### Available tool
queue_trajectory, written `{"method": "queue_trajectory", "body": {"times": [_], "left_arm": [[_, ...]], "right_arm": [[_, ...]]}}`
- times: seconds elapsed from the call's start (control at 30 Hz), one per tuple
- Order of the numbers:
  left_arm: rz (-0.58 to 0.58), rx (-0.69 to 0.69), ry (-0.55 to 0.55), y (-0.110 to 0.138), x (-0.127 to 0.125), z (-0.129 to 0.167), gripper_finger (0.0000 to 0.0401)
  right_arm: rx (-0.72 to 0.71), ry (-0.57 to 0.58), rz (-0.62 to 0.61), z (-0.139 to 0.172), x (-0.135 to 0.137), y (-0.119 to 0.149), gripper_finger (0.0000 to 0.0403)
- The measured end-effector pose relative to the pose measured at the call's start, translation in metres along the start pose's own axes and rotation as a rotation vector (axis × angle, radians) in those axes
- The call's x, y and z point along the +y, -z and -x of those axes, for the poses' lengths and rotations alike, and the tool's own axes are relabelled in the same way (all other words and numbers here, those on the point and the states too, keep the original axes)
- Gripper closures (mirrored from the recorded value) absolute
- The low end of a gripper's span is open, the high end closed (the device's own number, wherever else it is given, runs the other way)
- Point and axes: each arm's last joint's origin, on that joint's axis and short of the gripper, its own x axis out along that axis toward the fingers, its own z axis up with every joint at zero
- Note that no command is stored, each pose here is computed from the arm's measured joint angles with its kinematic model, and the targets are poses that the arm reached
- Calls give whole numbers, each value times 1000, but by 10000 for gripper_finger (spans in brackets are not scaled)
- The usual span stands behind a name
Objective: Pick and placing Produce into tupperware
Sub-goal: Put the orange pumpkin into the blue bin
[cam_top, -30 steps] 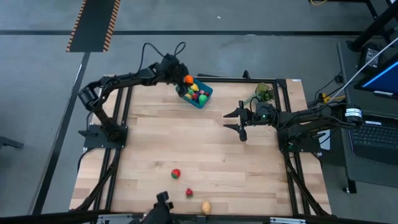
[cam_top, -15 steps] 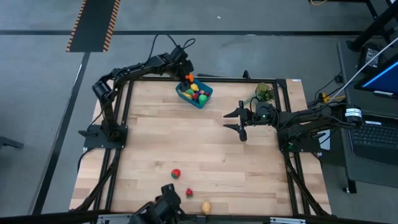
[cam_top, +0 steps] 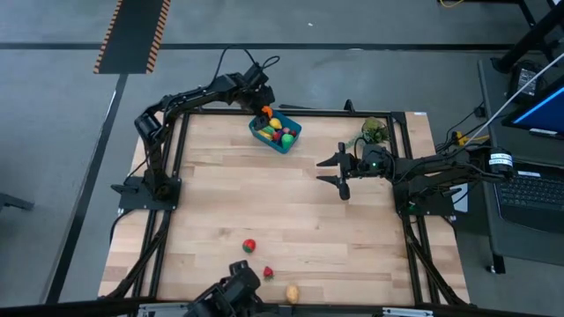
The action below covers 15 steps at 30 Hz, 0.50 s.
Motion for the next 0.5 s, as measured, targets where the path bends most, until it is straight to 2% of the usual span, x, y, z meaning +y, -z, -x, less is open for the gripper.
{"method": "queue_trajectory", "body": {"times": [0.5], "left_arm": [[-10,51,0,8,9,-39,166]], "right_arm": [[0,0,0,0,0,0,193]]}}
